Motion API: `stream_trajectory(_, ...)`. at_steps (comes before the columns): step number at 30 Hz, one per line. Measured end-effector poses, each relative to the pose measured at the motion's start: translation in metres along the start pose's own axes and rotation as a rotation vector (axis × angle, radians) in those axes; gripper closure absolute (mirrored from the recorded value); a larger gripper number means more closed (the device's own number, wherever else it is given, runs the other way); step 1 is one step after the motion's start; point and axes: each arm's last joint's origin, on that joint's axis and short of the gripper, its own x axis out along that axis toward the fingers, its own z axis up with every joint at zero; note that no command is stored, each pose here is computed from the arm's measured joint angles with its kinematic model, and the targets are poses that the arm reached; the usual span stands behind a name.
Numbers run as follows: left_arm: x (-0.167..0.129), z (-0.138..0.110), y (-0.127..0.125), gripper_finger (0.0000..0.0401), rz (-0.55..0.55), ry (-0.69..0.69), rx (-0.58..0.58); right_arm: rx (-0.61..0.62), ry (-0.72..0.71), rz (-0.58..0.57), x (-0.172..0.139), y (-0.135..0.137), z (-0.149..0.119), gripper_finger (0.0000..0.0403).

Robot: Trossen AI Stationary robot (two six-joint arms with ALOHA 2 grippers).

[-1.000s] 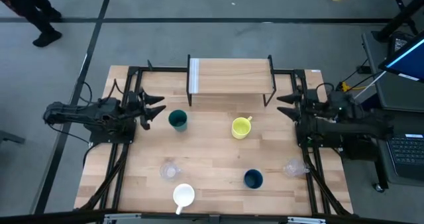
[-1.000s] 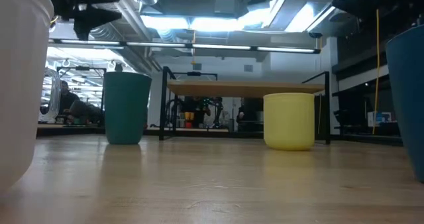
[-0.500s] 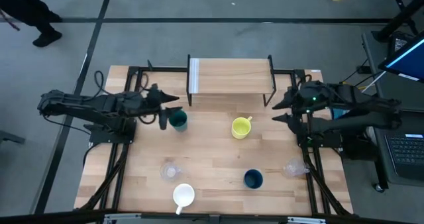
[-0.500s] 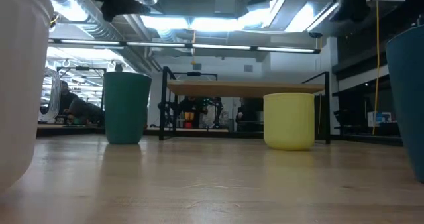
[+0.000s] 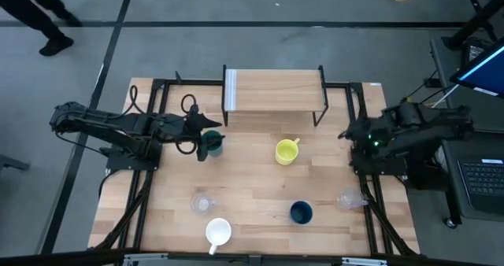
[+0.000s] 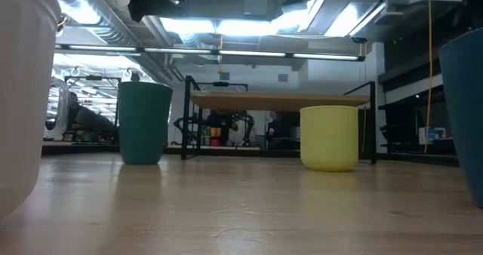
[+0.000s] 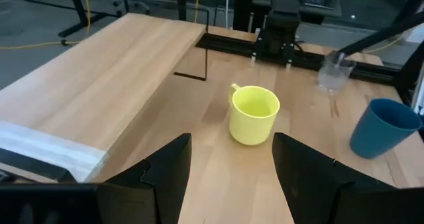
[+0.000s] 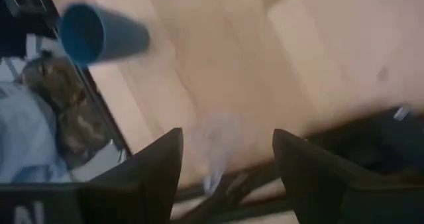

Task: Stack small to large cups/mugs on shelf
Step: Put the right transparent mug on the shelf

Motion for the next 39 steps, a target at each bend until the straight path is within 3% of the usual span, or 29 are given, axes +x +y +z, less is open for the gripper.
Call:
stream_trajectory(9,0.0,0.0,-0.001,0.0195,-0.003,-0.001,0.001,-0.017,0.201,-0.147,0.056,0.024,-0.015,0.0167)
stream_trajectory(16,0.0,0.0,-0.001,0.0195,-0.004,-0.006,-0.001,0.013,0.292,-0.293,0.088,0.025,-0.031,0.0167)
stream_trajectory(39,0.0,0.0,-0.001,0.0195,-0.005,-0.006,0.0,0.063,0.279,-0.292,0.139,0.023,-0.042,0.0167)
